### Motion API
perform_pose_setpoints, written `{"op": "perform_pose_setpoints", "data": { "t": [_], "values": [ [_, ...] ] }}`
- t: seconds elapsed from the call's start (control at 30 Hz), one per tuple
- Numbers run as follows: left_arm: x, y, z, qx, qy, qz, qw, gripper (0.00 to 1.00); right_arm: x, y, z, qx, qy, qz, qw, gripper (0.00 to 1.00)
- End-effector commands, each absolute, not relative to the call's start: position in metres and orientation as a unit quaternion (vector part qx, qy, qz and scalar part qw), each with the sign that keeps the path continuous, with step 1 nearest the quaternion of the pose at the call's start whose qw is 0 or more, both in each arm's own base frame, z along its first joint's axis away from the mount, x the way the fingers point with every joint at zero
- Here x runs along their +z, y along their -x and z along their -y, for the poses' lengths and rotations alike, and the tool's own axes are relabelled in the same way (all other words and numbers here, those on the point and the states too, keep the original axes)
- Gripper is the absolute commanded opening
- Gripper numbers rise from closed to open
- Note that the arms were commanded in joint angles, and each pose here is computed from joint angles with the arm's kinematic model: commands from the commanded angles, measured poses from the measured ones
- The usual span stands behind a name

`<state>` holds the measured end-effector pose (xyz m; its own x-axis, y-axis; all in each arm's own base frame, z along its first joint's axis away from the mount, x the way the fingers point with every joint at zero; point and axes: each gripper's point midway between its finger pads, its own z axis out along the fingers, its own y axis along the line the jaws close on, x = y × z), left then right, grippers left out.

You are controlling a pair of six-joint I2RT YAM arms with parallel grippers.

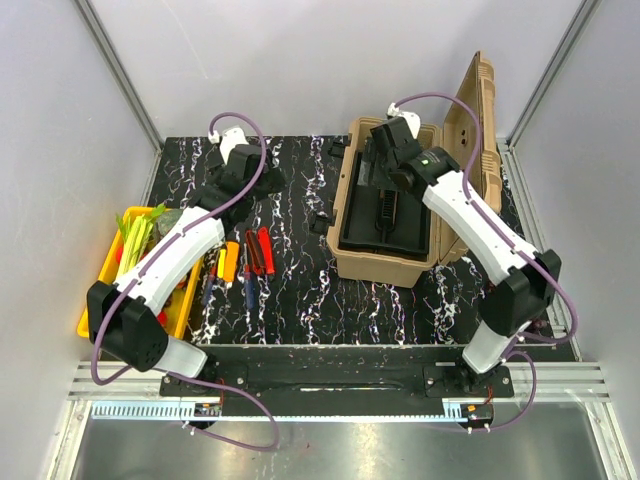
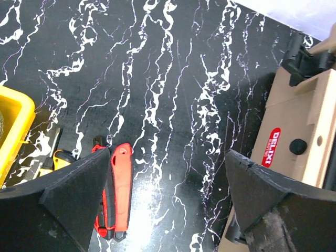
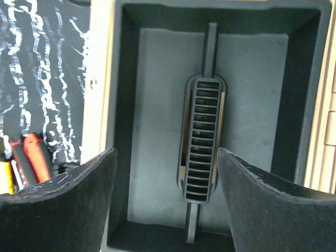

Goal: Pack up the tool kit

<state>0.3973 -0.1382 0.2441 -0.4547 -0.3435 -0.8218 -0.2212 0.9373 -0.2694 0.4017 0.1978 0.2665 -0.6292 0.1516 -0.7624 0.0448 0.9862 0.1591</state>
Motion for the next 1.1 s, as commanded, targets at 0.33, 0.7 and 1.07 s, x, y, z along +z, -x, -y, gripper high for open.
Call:
{"op": "perform_pose_setpoints", "data": {
  "t": [0.33, 0.7, 1.07],
  "values": [
    [0.235, -0.395, 0.126, -0.093, 0.184, -0.854, 0.477, 0.95, 0.190, -0.399, -0.189, 0.006, -0.121, -0.927, 0.356, 0.63],
    [0.225, -0.397, 0.123, -0.096, 0.189, -0.860, 0.464, 0.95, 0.187, -0.394, -0.170, -0.038, -0.125, -0.922, 0.363, 0.63],
    [0.222, -0.403, 0.125, -0.099, 0.193, -0.862, 0.458, 0.95, 0.245, -0.400, -0.166, -0.020, -0.114, -0.881, 0.458, 0.67]
  ]
}}
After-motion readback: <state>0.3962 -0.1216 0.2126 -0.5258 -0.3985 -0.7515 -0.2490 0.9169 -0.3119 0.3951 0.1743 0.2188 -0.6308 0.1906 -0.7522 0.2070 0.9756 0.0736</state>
